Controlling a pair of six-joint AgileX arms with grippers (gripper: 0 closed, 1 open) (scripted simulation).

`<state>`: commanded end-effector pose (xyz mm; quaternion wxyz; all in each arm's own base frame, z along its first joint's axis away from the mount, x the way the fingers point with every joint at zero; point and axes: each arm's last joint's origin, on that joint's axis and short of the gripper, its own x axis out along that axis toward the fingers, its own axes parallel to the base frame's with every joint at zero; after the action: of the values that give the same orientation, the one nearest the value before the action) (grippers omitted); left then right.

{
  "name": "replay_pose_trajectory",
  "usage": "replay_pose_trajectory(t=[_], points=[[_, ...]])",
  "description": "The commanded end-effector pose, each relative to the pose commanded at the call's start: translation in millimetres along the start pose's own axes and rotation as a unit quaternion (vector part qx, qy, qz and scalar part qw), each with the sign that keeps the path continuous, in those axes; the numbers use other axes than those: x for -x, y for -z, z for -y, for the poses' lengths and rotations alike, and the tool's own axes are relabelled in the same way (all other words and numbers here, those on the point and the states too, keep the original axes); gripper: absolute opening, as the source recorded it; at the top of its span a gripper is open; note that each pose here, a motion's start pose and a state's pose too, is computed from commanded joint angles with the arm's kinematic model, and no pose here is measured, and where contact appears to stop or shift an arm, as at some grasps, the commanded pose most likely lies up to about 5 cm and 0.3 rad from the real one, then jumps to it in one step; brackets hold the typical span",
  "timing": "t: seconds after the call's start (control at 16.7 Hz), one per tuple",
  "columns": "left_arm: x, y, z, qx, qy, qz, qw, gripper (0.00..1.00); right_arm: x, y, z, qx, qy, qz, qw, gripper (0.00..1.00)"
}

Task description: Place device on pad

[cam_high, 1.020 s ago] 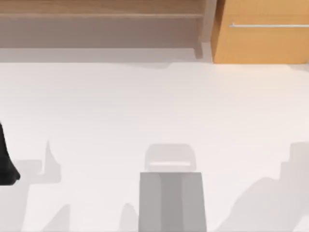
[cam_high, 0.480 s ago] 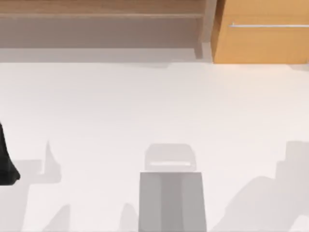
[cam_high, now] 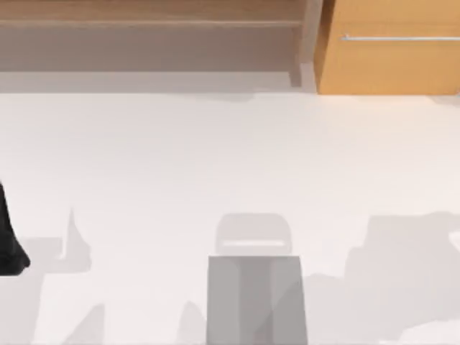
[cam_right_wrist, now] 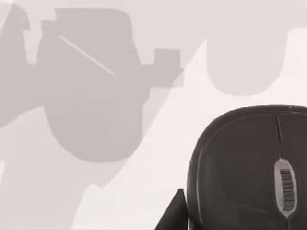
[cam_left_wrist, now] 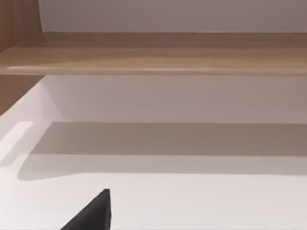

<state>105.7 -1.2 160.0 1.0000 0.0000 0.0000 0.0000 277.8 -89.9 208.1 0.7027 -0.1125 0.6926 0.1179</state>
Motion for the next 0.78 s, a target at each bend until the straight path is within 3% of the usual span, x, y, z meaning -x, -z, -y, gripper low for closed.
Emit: replay_pose_trajectory(t=[0.42,0.6,0.78], points=[[0.0,0.0,0.0,0.000,0.000,0.000,1.000,1.00,5.0,-2.9,-2.9,0.000,0.002,0.002,1.000,0.00],[0.0,0.0,0.0,0.000,0.000,0.000,1.000,1.00,5.5,-25.9,-21.6,0.000,0.005,0.002,1.000,0.00],[0.0,0.0,0.0,0.000,0.000,0.000,1.000,1.00,3.4,-63.1,-66.7,-0.003,0.007,0.001,1.000,0.00]])
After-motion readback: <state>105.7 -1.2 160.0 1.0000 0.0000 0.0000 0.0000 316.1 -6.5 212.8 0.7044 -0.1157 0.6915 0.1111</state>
